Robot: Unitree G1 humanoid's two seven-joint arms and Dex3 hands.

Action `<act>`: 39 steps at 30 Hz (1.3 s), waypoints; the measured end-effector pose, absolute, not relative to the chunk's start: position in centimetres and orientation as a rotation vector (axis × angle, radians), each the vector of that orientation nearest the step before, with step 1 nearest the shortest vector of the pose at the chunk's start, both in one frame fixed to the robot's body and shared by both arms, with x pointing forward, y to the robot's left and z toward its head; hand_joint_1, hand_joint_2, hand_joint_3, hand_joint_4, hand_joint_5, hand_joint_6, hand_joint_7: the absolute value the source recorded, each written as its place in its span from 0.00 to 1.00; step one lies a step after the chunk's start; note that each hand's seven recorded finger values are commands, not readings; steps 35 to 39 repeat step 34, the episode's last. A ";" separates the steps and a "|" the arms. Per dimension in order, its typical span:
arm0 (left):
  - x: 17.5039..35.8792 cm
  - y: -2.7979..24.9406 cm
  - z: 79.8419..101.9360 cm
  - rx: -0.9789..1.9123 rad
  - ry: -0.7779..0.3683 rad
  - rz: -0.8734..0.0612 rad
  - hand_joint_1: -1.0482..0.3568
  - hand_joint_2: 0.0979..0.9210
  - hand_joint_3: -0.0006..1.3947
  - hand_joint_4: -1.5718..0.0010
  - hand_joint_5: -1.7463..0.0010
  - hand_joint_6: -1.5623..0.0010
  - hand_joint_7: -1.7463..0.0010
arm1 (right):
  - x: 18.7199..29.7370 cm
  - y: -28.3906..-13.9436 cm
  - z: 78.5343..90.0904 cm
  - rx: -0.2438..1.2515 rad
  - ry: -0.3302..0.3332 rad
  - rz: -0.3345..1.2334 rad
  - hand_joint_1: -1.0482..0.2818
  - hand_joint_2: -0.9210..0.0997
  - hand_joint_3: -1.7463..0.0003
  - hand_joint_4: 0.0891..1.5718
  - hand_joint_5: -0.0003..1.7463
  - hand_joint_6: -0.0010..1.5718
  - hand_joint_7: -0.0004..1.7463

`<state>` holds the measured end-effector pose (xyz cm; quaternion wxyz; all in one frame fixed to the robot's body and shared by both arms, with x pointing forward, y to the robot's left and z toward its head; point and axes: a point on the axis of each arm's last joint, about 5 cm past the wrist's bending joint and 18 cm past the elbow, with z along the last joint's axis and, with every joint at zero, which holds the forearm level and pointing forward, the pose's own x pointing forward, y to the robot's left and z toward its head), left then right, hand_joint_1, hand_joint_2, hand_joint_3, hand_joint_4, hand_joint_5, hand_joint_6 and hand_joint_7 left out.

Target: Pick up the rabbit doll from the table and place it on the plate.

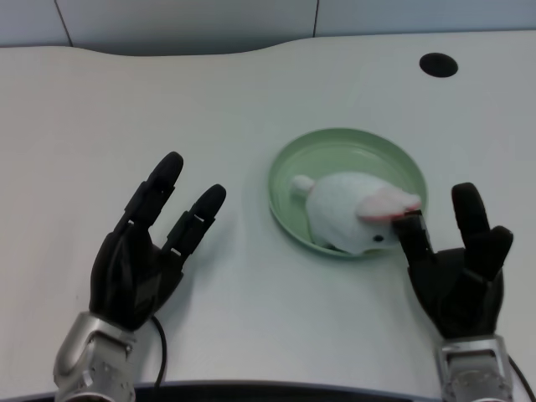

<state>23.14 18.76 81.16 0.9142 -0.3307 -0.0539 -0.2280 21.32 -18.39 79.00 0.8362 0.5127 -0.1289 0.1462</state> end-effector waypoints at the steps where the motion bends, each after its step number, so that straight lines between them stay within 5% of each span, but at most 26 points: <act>1: 22.9 18.8 81.0 -0.686 -0.110 -0.466 0.09 1.00 0.34 0.87 0.95 0.94 0.98 | 21.3 -18.4 79.0 1.086 -0.271 0.310 0.29 0.00 0.84 0.40 0.61 0.66 0.00; 11: 19.4 18.3 78.7 -0.790 -0.077 -0.373 0.10 1.00 0.34 0.82 0.93 0.91 0.98 | 21.3 -18.6 79.0 1.082 -0.249 0.322 0.31 0.00 0.81 0.41 0.60 0.67 0.00; 39: 18.7 17.7 78.6 -0.857 -0.075 -0.320 0.11 1.00 0.35 0.78 0.93 0.86 0.98 | 21.2 -18.4 78.9 1.087 -0.250 0.319 0.30 0.00 0.82 0.40 0.61 0.66 0.00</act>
